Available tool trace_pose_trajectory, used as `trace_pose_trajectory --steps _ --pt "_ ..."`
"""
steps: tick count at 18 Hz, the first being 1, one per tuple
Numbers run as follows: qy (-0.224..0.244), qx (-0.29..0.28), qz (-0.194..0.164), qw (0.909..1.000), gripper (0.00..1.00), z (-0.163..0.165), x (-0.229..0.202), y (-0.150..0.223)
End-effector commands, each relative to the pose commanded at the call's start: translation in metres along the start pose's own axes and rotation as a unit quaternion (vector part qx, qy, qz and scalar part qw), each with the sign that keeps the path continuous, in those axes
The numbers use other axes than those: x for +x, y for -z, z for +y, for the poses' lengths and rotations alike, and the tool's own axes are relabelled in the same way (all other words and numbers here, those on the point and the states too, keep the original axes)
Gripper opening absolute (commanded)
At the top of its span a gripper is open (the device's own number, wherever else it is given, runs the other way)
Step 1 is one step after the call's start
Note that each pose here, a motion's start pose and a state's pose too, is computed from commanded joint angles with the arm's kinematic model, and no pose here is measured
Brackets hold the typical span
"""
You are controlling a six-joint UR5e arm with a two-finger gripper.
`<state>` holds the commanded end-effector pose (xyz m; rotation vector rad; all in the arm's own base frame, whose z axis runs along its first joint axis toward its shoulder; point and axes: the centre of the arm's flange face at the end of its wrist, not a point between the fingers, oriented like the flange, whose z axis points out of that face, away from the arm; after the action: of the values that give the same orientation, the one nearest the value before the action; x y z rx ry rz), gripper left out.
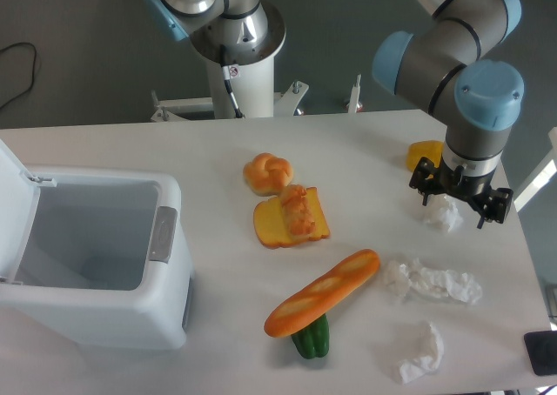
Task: Pick up the long bread
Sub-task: 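Move the gripper from the yellow pepper toward the orange baguette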
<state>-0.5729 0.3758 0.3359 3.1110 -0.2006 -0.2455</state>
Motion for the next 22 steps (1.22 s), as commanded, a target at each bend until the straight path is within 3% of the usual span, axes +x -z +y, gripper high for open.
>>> trace_pose_trajectory --steps 5,9,16,22 --pt "-0.003 -0.001 0.007 1.0 1.0 -0.005 0.006 -0.007" --pt "-0.008 0.0 0.014 0.9999 1.0 -0.018 0.017 -0.045" --pt "-0.037 0.013 0.028 0.9989 1.0 -0.07 0.059 -0.063" --pt "-0.069 0.03 0.072 0.9946 1.0 -0.105 0.099 -0.101"
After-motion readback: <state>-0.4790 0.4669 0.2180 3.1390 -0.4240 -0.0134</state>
